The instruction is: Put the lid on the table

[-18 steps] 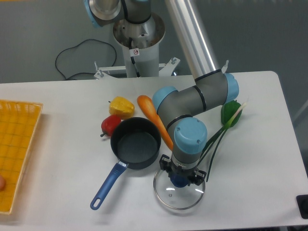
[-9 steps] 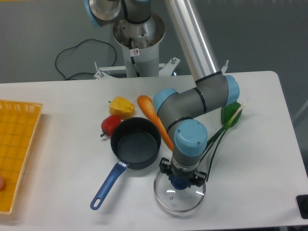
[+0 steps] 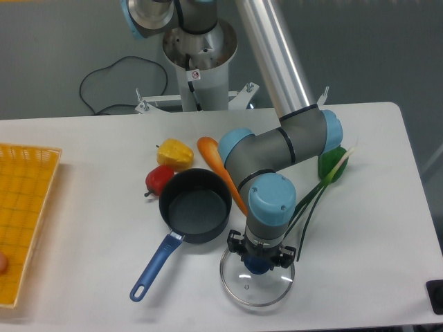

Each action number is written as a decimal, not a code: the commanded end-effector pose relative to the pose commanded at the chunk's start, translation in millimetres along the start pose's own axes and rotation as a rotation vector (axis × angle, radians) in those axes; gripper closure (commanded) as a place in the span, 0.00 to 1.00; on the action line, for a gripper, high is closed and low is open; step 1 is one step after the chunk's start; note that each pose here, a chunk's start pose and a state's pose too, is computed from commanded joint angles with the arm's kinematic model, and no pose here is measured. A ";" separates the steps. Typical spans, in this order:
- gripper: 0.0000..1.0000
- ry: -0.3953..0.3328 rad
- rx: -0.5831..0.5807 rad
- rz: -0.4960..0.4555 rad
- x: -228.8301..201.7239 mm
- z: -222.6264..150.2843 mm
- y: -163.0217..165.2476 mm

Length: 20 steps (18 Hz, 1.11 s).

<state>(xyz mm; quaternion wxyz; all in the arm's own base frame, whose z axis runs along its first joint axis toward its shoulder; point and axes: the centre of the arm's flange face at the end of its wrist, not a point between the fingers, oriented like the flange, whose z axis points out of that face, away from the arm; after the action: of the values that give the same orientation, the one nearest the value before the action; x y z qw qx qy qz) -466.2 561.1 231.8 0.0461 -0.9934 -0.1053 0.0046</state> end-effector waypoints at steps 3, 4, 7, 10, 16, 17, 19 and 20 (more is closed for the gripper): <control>0.33 -0.001 0.001 -0.012 2.9 0.0 -1.7; 0.33 -0.005 0.004 -0.012 2.4 0.5 -2.1; 0.33 -0.008 0.009 -0.007 5.5 1.4 -5.1; 0.33 -0.011 0.014 -0.001 6.6 0.2 -9.2; 0.33 -0.009 0.011 0.004 8.7 4.4 -11.6; 0.33 -0.007 0.007 0.004 9.6 6.8 -11.8; 0.32 -0.008 0.008 0.004 9.3 6.2 -12.2; 0.32 -0.009 0.009 0.004 9.2 6.0 -12.3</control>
<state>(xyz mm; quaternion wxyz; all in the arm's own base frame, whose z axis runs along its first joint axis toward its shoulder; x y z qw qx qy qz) -459.8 575.5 226.9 0.0501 -0.9933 -0.1036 0.0095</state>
